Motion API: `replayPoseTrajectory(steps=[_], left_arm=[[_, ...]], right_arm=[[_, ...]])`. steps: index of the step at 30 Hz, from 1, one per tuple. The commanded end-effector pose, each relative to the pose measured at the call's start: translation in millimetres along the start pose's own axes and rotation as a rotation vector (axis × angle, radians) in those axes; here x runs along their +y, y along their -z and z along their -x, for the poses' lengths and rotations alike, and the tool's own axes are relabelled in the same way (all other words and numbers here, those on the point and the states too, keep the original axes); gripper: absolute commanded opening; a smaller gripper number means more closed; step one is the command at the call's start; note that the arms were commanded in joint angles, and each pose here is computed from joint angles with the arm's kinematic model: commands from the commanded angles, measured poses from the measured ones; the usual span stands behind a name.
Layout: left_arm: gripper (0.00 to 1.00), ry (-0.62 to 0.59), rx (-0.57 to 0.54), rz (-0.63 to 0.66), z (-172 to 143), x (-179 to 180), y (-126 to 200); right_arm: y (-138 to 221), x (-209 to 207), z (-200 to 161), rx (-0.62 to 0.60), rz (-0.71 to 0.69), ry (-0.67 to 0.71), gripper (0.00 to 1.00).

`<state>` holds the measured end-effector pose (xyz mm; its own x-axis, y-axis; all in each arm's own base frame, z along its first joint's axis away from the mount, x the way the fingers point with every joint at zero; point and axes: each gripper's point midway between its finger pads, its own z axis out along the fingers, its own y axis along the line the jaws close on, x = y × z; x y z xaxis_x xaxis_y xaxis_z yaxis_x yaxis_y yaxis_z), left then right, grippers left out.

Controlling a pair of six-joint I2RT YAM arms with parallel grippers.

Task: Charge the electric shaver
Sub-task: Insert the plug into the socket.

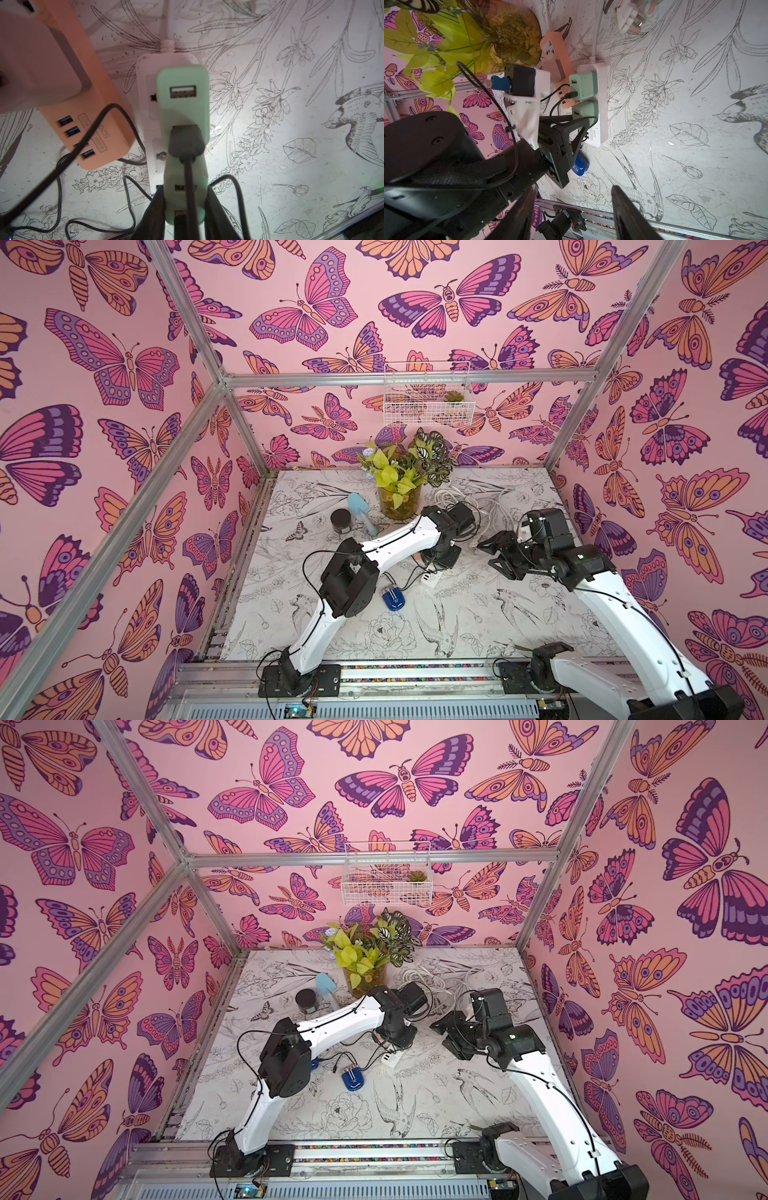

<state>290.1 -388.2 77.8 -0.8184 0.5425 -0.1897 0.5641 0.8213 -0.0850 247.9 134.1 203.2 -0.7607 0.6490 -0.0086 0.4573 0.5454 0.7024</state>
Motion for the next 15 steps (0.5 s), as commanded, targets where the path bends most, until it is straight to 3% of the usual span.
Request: replayPoseTrajectory(steps=[1,8,13,15], left_arm=[[0.00,-0.010,0.237,0.105,-53,23,-56],[0.00,-0.004,0.145,0.100,-31,17,-21],[0.24,0.030,0.028,0.061,-10,6,32],[0.29,0.040,-0.013,0.044,-4,3,52]], right_arm=[[0,-5,1,-0.007,-0.010,-0.015,0.60],[0,-5,2,-0.011,-0.012,-0.010,0.61],[3,-1,4,-0.021,-0.010,0.002,0.62],[2,0,5,-0.024,-0.009,0.003,0.62]])
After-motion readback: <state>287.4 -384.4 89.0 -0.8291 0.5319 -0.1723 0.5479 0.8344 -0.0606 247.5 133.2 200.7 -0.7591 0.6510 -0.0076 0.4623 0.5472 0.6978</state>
